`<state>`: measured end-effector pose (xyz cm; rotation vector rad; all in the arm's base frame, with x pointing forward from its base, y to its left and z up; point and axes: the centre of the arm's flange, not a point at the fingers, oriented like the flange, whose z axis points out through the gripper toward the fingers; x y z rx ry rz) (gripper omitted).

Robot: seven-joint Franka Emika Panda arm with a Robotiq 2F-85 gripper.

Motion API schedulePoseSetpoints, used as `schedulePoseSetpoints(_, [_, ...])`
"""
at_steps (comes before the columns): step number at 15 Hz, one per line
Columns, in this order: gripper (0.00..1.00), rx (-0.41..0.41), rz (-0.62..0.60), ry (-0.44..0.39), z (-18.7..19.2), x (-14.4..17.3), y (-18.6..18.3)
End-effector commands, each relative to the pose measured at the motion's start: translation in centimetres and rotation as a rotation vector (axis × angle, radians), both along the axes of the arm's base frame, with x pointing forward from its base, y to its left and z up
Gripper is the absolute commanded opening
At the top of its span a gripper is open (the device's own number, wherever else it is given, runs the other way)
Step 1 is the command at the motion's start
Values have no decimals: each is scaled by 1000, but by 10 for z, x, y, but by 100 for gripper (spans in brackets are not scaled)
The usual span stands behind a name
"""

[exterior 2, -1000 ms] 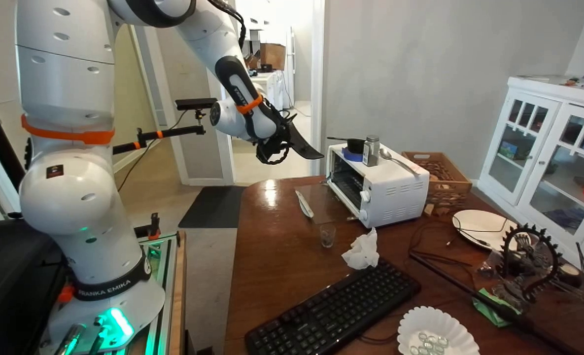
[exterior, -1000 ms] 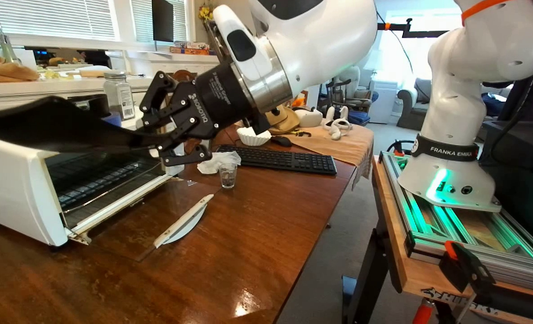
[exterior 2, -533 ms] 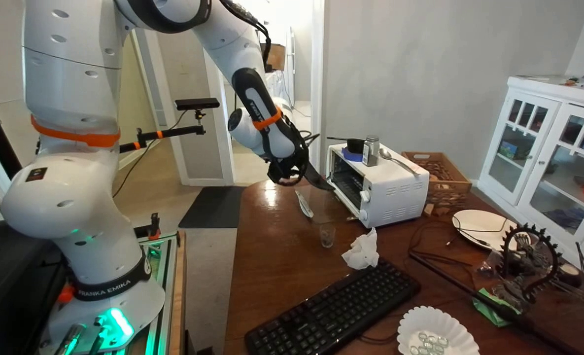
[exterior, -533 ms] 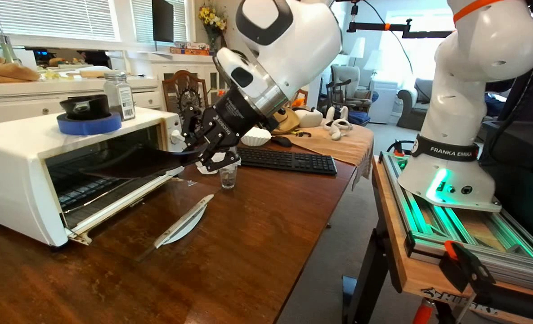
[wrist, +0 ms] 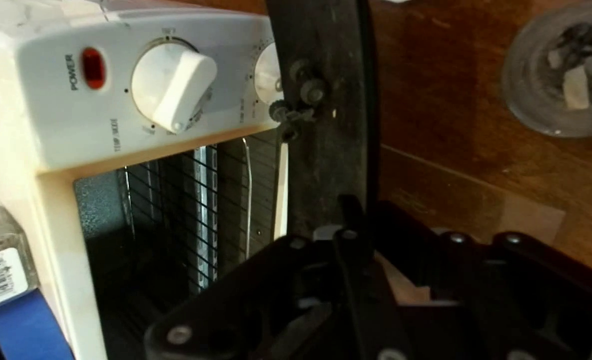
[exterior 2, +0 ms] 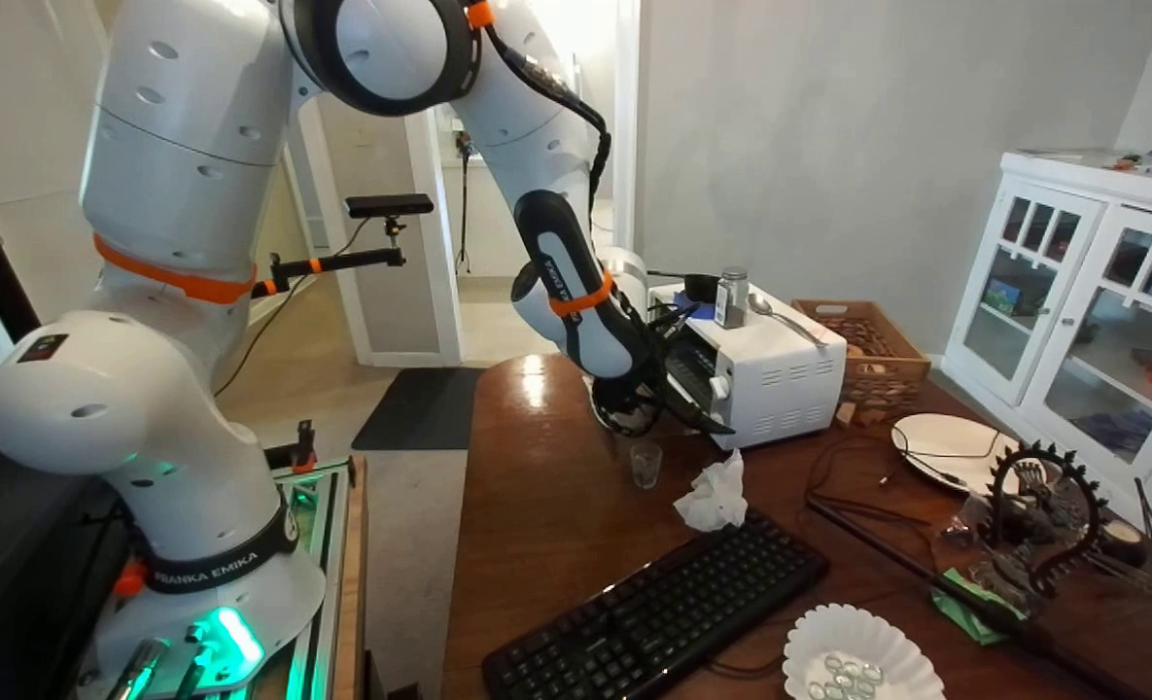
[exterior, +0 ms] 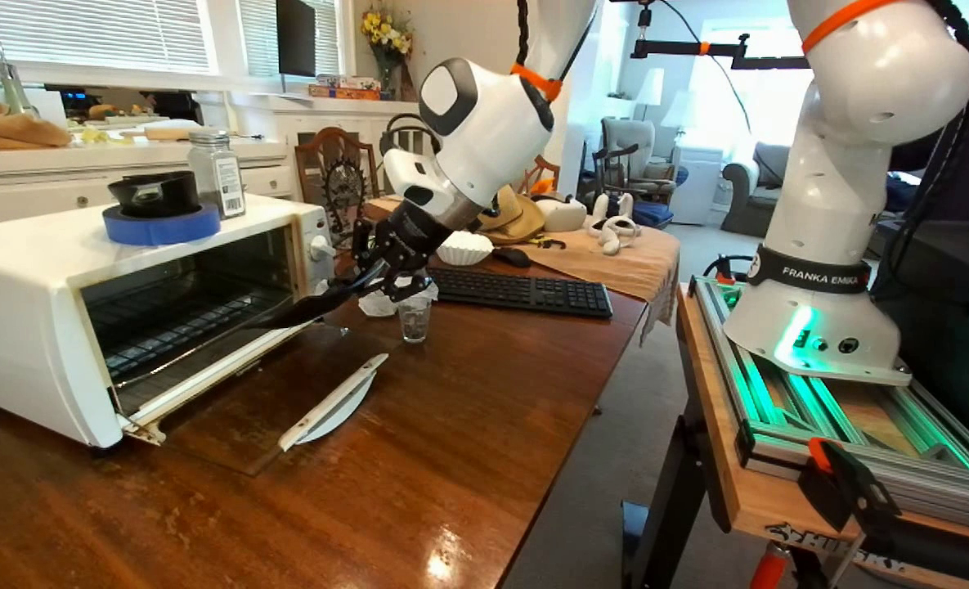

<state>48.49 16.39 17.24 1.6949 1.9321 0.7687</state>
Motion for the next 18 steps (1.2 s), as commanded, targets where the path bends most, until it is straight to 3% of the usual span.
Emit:
schedulePoseSetpoints(1, [4,-21,104,-23,-9,20,18])
schedulePoseSetpoints(11, [4,46,253,-119,22,22,100])
schedulePoseSetpoints(18, [4,66,241,-97,10,31,100])
